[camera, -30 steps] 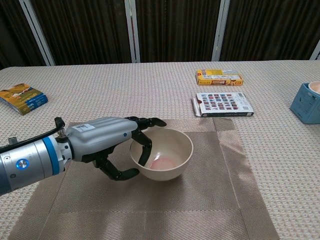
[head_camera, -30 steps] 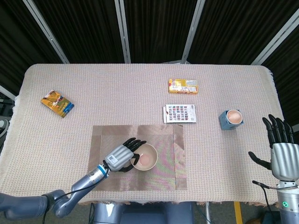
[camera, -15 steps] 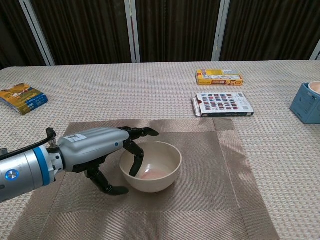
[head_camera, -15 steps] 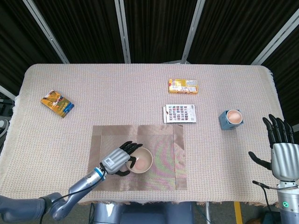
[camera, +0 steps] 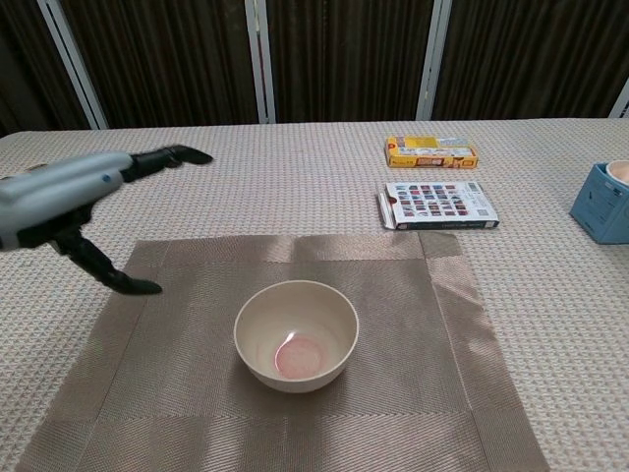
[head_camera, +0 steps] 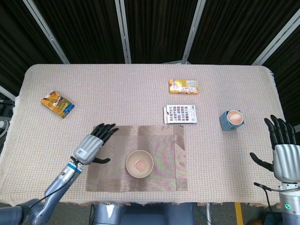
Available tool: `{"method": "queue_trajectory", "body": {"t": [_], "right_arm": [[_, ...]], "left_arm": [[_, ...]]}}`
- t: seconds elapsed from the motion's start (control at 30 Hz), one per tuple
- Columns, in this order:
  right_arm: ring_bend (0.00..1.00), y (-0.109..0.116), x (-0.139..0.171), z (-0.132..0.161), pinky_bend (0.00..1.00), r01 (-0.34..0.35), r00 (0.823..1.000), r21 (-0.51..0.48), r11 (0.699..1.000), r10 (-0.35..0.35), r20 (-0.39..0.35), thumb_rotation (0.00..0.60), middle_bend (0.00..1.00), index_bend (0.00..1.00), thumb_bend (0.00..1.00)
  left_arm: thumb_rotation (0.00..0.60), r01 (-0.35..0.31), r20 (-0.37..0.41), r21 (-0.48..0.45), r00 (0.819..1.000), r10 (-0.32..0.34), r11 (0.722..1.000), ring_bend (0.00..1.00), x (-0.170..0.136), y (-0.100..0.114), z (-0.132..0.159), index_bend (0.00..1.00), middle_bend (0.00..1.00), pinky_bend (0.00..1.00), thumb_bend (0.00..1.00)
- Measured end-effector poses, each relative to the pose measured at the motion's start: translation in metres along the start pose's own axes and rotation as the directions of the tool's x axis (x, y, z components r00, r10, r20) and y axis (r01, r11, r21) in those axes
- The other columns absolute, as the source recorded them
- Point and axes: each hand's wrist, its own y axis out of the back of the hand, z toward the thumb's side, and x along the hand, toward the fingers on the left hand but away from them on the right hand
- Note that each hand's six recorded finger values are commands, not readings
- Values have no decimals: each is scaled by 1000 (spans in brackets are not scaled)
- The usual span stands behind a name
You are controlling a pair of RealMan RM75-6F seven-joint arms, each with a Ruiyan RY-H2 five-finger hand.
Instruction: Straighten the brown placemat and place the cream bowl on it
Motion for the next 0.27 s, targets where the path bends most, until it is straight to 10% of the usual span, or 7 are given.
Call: {"method": "queue_trajectory", "body": {"t": [0.27], "right_arm": [[0,-1,-4,-4,0,-3,1000,3,1000,3,8,600,0,0,0]], "left_arm": [[600,-221,-250,125,936,246,967,0,-66,70,-64,0,0,0,0]]}}
